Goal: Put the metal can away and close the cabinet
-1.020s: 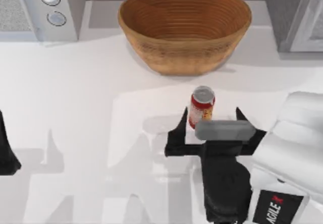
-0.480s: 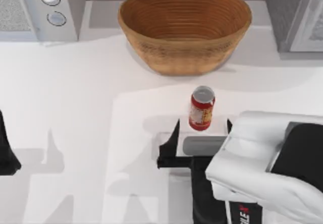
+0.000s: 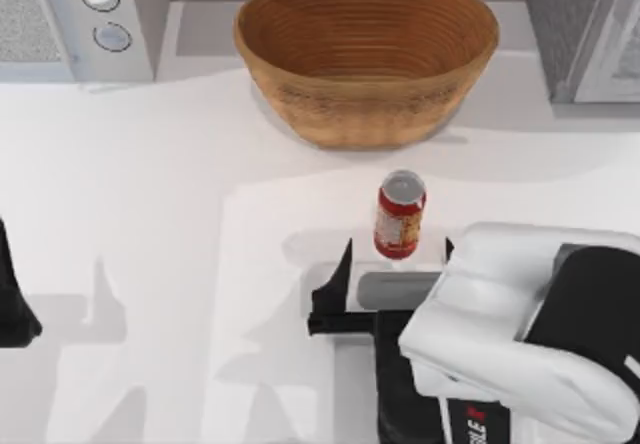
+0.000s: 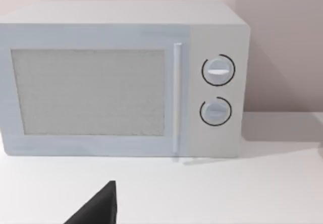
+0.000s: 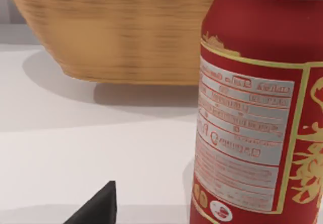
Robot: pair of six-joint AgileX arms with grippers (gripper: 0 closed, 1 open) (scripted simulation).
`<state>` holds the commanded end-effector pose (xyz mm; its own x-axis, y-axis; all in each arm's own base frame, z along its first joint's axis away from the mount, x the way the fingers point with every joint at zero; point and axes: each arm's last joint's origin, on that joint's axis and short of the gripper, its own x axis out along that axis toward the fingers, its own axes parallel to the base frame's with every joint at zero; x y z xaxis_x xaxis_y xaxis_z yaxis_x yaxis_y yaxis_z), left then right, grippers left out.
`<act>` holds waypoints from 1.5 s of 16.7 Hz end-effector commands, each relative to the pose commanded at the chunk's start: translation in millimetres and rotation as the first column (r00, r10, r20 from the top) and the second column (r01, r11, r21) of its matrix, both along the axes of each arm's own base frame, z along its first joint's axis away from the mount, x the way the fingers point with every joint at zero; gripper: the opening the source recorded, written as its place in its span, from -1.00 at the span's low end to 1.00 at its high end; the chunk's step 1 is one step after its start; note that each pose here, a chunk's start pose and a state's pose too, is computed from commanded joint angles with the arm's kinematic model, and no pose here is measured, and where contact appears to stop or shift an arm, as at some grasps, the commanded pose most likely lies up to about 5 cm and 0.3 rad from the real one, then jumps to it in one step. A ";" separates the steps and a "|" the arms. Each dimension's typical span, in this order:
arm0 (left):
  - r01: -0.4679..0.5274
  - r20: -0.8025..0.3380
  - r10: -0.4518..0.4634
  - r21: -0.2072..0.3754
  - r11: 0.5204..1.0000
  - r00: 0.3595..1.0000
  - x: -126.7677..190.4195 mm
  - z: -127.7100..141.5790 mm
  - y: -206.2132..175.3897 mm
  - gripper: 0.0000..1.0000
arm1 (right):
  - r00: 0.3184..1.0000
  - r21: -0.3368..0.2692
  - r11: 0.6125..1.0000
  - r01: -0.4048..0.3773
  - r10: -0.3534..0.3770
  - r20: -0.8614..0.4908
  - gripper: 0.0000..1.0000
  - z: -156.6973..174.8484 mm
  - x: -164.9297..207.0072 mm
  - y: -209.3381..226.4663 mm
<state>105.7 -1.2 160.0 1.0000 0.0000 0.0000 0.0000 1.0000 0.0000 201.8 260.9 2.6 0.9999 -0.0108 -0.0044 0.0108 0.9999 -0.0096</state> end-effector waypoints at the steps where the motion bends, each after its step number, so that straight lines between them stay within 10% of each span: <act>1: 0.000 0.000 0.000 0.000 1.000 1.000 0.0 0.0 0.0 1.00 | 1.000 0.010 1.000 -0.001 0.001 0.006 1.00 2.1 3.6 1.2; 15: 0.000 0.000 0.000 0.000 1.000 1.000 0.0 0.0 0.0 1.00 | 1.000 0.011 1.000 -0.001 0.001 0.010 1.00 8.4 55.4 -2.2; 25: 0.000 0.000 0.000 0.000 1.000 1.000 0.0 0.0 0.0 1.00 | 1.000 0.011 1.000 -0.001 0.001 0.010 -0.51 8.4 55.4 -2.2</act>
<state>105.7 -1.2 160.0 1.0000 0.0000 0.0000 0.0000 1.0000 0.0000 257.2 258.7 11.0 0.9999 -0.0096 0.0058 0.0096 1.0000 0.0020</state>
